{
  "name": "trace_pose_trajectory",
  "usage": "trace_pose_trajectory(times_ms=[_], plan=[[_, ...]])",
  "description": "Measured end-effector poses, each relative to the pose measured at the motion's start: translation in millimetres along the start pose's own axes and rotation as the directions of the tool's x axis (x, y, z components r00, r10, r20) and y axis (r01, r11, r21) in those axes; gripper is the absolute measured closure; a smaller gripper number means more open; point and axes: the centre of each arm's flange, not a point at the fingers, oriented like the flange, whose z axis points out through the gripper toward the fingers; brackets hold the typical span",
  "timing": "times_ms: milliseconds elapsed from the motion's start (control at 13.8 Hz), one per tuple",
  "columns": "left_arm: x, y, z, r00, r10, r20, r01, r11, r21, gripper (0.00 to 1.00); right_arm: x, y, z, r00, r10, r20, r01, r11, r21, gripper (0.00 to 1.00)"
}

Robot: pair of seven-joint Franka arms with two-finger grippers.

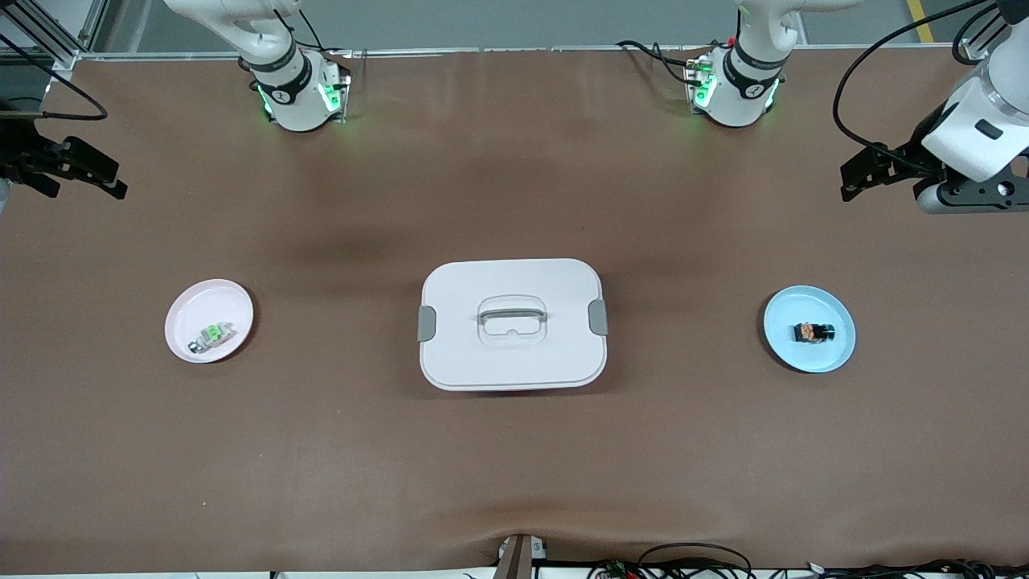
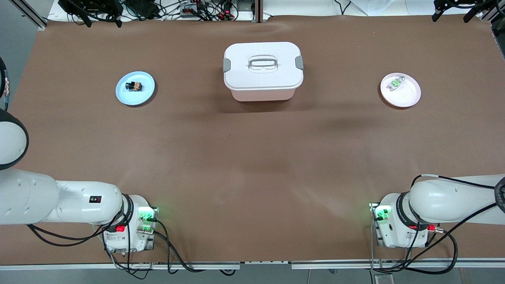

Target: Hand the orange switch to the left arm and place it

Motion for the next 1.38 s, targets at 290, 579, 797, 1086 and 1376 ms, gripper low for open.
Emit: trace_pose_trajectory(times_ms=[290,579,797,1086,1376], plan=[[-4,1,-4,1.0,0.003,0.016,-0.003,1.0,0.002,0.0,0,0,0,1.0,0.0,0.0,0.0,1.0,0.0,0.0],[-6,4,-13,1.0,0.007,-0.002,-0.007,1.0,0.001,0.0,0,0,0,1.0,0.0,0.0,0.0,1.0,0.0,0.0],[-6,3,-22,1.0,0.007,-0.018,-0.007,1.0,-0.001,0.0,0,0,0,1.0,0.0,0.001,0.0,1.0,0.0,0.0],[-6,0,-32,0.999,0.001,-0.038,-0.001,1.0,-0.003,0.0,0,0,0,1.0,0.0,0.001,0.0,1.0,0.0,0.0],[-9,-4,-39,1.0,-0.006,-0.03,0.006,1.0,-0.003,0.0,0,0,0,1.0,0.0,0.001,0.0,1.0,0.0,0.0]])
